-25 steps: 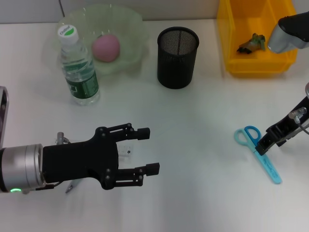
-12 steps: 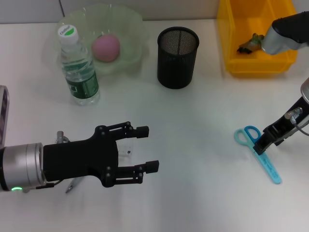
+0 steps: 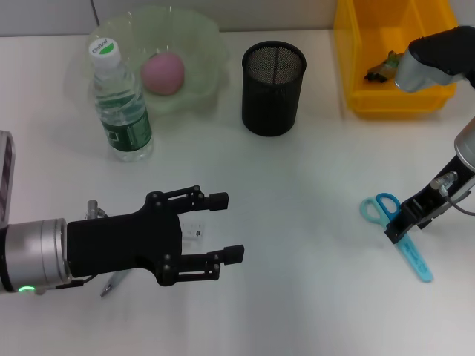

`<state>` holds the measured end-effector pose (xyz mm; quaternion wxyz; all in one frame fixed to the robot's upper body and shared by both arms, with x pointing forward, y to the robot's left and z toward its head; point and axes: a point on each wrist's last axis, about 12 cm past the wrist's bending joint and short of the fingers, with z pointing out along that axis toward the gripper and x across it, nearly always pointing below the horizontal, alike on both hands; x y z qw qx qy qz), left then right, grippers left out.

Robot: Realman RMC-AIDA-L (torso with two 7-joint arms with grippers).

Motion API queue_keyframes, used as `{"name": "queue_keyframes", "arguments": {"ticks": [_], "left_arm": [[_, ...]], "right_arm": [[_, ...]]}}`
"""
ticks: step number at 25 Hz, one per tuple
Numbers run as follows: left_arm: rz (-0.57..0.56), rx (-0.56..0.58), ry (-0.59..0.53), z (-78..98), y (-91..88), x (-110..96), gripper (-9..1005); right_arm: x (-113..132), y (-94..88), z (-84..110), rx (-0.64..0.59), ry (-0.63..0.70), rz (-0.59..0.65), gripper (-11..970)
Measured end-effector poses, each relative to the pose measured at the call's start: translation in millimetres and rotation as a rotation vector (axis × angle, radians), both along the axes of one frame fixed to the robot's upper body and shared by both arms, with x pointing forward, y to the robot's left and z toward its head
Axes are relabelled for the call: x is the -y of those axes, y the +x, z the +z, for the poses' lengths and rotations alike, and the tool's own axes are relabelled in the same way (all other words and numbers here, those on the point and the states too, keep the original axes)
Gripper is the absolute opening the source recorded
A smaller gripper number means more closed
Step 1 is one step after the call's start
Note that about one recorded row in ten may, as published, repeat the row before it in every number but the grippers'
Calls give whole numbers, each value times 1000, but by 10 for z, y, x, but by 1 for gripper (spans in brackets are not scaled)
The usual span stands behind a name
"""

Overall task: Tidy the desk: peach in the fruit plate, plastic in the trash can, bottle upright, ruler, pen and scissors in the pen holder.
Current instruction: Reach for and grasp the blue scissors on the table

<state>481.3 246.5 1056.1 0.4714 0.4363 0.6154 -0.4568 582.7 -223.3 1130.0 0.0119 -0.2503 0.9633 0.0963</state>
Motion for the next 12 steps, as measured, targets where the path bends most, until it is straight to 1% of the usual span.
{"name": "queue_keyframes", "arguments": {"ticks": [12], "left_arm": [[4,3,3,-11,-11,-8,786]], "right_arm": [[-10,-2,-12,-1,0,-1,567]]}}
